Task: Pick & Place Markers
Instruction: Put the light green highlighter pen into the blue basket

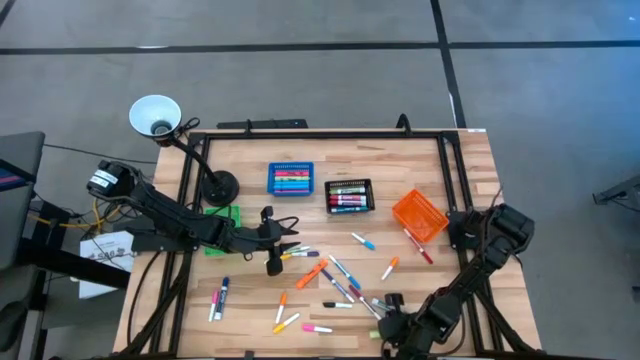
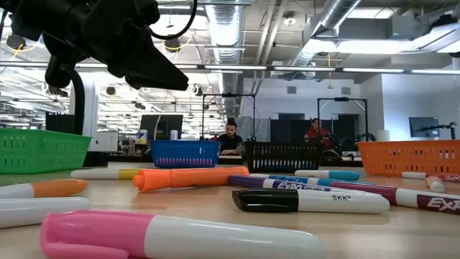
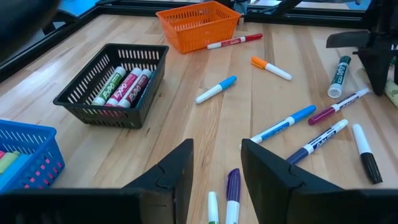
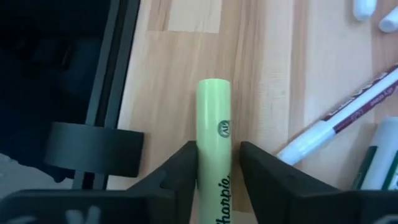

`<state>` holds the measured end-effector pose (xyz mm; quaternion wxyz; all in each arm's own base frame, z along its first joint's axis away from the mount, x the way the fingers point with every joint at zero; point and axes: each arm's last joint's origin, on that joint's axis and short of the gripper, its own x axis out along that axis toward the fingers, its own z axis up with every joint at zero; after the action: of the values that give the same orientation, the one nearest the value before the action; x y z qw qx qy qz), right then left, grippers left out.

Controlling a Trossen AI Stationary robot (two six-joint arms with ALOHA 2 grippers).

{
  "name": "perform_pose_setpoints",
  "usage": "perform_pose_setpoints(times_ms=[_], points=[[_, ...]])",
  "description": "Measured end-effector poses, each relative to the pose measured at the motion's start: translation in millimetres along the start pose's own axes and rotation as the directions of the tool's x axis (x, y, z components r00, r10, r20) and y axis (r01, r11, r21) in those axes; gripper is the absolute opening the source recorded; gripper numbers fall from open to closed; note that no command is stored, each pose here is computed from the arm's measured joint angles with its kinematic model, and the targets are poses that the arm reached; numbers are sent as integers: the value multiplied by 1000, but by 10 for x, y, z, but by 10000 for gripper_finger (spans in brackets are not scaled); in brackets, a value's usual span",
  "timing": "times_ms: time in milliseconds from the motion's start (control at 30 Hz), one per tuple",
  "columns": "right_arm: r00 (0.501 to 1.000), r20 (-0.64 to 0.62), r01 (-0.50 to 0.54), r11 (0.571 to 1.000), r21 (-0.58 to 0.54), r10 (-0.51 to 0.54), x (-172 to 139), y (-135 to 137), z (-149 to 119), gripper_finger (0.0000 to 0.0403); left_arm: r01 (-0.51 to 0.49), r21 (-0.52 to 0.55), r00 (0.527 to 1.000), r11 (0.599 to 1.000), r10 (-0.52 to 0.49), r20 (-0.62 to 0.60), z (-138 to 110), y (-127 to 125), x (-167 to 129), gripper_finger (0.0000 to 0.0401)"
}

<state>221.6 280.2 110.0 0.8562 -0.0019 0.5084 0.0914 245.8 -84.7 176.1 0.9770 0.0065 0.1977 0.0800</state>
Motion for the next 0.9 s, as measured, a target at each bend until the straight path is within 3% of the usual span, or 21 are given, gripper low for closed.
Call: perform_pose_setpoints(times_ms=[167, 333, 633, 767, 900], points=[[1000, 22, -5, 1000, 19, 5, 20, -26, 42, 69, 0, 0, 1000, 1000, 0, 0, 0, 0, 0, 131], [997, 82, -18, 1000, 9, 17, 32, -29, 229, 67, 0, 0, 1000, 1000, 0, 1, 1, 0, 0, 131], [937, 301, 217, 971, -97, -179, -48, -331, 939, 74, 1, -4, 1000, 1000, -1, 6, 7, -1, 0, 131], [886, 352, 363, 924, -119, -302, -75, -633, 1239, 70, 1, -4, 1000, 1000, -1, 6, 7, -1, 0, 131], [831, 353, 479, 876, -61, -430, -66, -1025, 1441, 72, 1, -4, 1000, 1000, -1, 6, 7, -1, 0, 131]])
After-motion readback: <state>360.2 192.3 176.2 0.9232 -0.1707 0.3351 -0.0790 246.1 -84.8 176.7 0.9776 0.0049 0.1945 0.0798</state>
